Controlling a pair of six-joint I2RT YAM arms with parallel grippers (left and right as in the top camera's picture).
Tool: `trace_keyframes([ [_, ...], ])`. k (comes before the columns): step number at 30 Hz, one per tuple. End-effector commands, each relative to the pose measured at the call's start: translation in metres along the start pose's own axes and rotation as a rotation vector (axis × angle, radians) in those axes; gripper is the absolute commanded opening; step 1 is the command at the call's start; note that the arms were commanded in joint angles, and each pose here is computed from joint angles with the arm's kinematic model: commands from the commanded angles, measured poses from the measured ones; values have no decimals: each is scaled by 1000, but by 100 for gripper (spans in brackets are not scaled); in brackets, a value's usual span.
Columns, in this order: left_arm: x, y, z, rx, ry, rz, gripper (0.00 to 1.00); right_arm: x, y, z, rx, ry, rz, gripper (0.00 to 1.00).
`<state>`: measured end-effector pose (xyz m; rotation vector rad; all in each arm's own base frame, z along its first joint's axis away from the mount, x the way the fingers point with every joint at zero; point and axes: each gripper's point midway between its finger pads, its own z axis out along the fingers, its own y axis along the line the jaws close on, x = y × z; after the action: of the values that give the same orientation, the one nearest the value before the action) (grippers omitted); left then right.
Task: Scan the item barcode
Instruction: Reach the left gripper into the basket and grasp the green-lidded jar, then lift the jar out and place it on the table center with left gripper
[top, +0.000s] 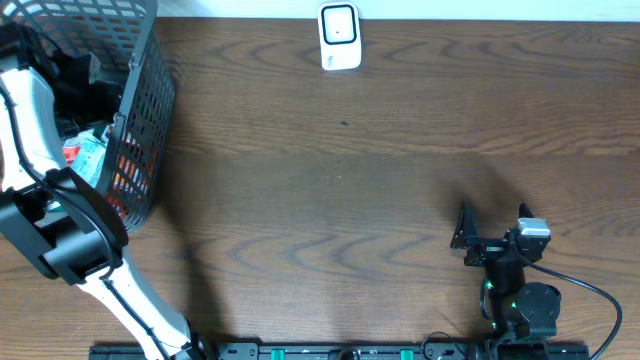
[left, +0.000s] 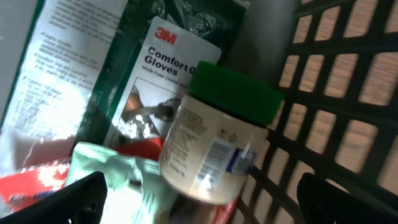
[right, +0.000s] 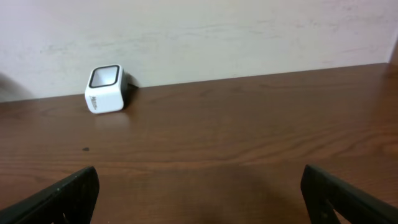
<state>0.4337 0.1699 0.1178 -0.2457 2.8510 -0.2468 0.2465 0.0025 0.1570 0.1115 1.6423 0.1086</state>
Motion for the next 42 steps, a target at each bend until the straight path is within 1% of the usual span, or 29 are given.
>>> trace_keyframes([
  [1,9,1,21,18,28,19,98,0,-3,0,15,-2,-7,99],
  [9,14,3,51,17,15,69,99,0,-3,0,15,-2,-7,99],
  [14,20,4,65,17,18,71,100,0,-3,0,15,-2,-7,99],
  [15,21,4,67,17,19,70,98,0,-3,0,15,-2,-7,99],
  [17,25,5,73,18,21,70,90,0,-3,0,15,-2,-7,99],
  [18,24,5,73,18,20,70,84,0,-3,0,15,-2,-7,99],
  [20,23,5,73,16,15,71,79,0,-3,0,15,-2,-7,99],
  [21,22,5,72,15,12,72,78,0,-3,0,15,-2,-7,99],
  [23,18,5,67,10,-4,75,68,0,-3,0,15,-2,-7,99],
  [25,13,5,60,4,-25,81,62,0,-3,0,15,-2,-7,99],
  [29,-11,1,21,-31,-136,111,61,0,-3,0,15,-2,-7,99],
  [32,-27,1,-22,-105,-245,127,60,0,-3,0,15,-2,-7,99],
  [34,-39,4,-69,-210,-349,143,60,0,-3,0,15,-2,-7,99],
  [35,-42,4,-86,-240,-388,144,60,0,-3,0,15,-2,-7,99],
  [36,-46,1,-113,-277,-453,145,60,0,-3,0,15,-2,-7,99],
  [38,-50,-5,-143,-297,-532,141,60,0,-3,0,15,-2,-7,99],
  [39,-53,-13,-173,-308,-614,128,61,0,-3,0,15,-2,-7,99],
  [42,-52,-30,-229,-302,-769,72,61,0,-3,0,15,-2,-7,99],
])
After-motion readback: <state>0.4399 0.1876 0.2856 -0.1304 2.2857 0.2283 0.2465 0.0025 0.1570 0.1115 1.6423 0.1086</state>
